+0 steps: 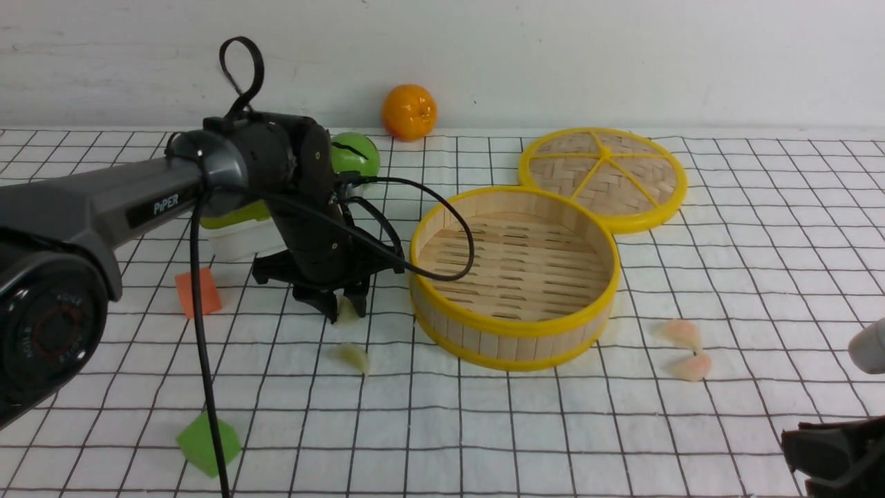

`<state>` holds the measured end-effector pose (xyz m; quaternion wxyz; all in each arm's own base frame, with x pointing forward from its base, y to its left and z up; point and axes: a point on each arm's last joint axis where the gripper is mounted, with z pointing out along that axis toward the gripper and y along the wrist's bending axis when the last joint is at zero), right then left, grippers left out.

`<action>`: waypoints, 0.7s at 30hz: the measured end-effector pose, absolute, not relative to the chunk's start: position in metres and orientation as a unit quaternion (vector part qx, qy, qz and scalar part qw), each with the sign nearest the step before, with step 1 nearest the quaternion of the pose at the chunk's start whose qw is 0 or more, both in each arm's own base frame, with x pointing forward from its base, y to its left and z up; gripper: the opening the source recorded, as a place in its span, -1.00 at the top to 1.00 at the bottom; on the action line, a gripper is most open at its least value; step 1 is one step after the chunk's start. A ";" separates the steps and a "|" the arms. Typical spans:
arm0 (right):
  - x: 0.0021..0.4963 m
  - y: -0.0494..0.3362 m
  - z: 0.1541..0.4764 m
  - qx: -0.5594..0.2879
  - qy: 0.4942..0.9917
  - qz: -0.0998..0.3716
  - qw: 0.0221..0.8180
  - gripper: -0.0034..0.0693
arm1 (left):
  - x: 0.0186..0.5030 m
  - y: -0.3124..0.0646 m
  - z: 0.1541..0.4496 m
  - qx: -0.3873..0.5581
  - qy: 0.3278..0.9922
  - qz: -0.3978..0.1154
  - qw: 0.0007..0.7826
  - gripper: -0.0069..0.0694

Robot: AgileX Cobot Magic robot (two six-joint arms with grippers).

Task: Put the dumplings into the steamer on the table with the white tablecloth.
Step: 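Reach for and grasp a dumpling on the table with the left gripper, then place the dumpling into the bamboo steamer basket with the left gripper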

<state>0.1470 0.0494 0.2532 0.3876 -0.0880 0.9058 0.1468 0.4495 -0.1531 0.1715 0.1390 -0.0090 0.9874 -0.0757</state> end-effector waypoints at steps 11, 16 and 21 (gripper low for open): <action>0.147 0.049 0.253 -0.089 0.905 0.146 0.389 0.56 | 0.463 -0.165 0.251 0.011 0.978 -0.122 0.169 0.38; 0.147 0.049 0.253 -0.088 0.905 0.145 0.391 0.56 | 0.459 -0.193 0.307 0.036 0.953 -0.191 0.232 0.38; 0.148 0.049 0.253 -0.088 0.904 0.145 0.392 0.56 | 0.452 -0.244 0.296 0.076 0.941 -0.214 0.252 0.38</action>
